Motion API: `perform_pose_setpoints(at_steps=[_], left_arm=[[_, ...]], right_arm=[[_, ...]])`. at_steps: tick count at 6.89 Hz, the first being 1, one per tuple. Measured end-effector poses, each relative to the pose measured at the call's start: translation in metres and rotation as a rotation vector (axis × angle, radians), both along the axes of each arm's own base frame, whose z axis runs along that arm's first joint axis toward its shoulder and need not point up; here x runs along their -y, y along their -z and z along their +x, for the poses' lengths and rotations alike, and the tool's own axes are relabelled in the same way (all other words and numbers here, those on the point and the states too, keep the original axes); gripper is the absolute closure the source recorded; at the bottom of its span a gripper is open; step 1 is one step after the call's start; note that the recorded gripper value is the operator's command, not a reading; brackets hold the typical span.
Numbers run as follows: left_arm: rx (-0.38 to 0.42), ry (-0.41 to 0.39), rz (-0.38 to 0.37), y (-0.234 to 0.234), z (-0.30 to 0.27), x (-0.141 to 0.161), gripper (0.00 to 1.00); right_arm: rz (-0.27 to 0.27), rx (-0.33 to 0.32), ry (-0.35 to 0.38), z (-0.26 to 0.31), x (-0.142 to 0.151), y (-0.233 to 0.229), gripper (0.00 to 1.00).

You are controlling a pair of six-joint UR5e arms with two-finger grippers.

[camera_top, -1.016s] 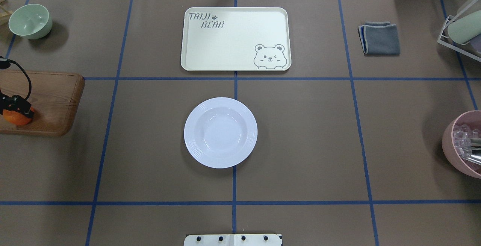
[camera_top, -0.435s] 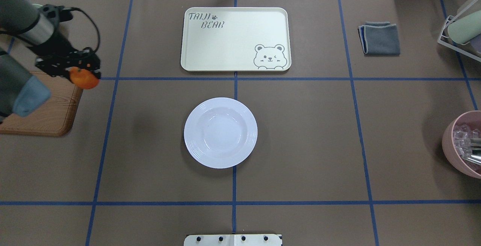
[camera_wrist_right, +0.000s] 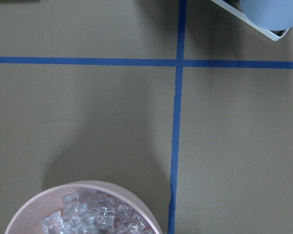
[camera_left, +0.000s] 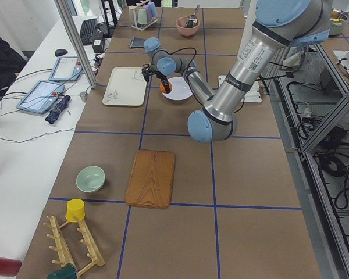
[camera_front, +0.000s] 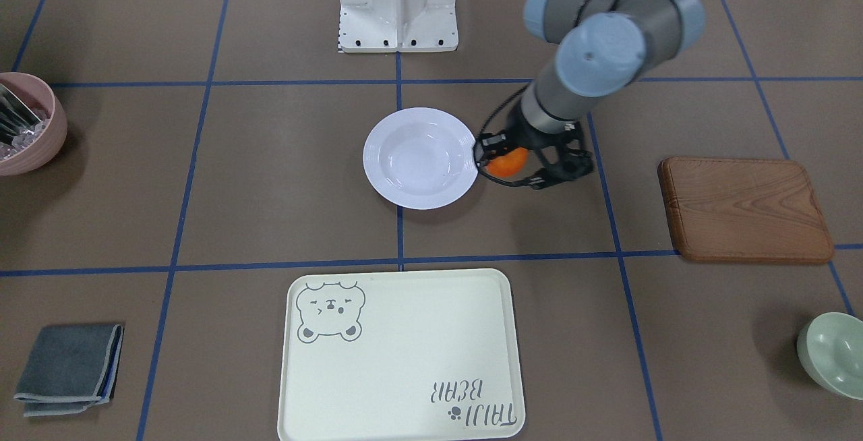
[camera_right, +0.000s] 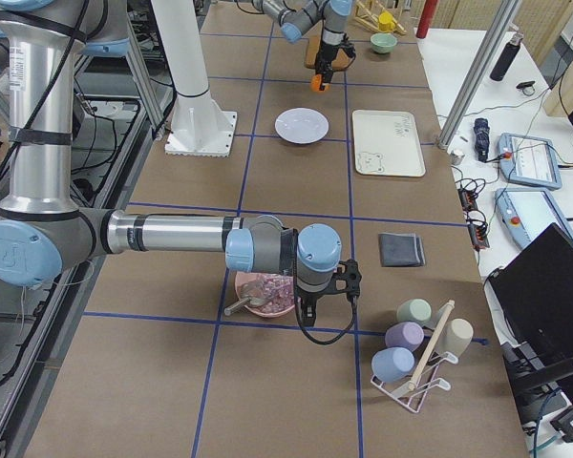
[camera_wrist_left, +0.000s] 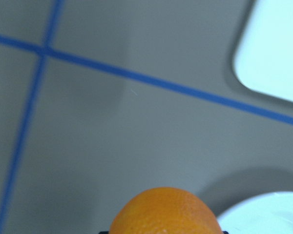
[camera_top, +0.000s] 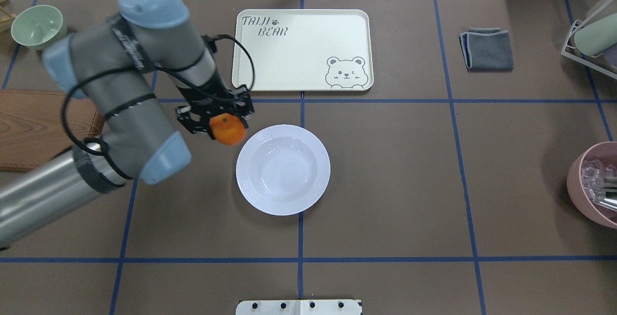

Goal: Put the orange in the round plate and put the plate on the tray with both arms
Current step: 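Carry the orange with the left gripper over the white plate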

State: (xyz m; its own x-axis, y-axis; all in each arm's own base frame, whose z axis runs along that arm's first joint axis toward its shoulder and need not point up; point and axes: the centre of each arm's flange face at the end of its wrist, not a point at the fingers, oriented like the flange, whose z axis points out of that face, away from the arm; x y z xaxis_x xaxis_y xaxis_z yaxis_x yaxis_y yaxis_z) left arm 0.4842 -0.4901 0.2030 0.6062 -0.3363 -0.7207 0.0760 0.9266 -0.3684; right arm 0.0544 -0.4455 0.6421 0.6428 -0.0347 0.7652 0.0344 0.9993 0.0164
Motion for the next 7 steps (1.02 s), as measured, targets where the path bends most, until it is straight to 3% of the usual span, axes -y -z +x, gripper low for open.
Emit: perform_pose_setpoints(at_steps=[2,5,6,7], left_arm=[[0.007,0.018,-0.024,0.025,0.081,-0.014,1.0],[0.016,0.02,-0.023,0.007,0.121,-0.018,1.0],[0.022,0.016,-0.027,0.002,0.125,-0.021,0.57],[0.025,0.013,-0.029,-0.001,0.126,-0.023,0.02]], right_arm=[[0.008,0.001,0.001,0.0,0.001,0.003,0.0],[0.022,0.006,-0.001,-0.001,0.003,0.012,0.0],[0.023,0.009,-0.002,-0.001,0.004,0.015,0.0],[0.024,0.013,-0.002,-0.001,0.005,0.016,0.0]])
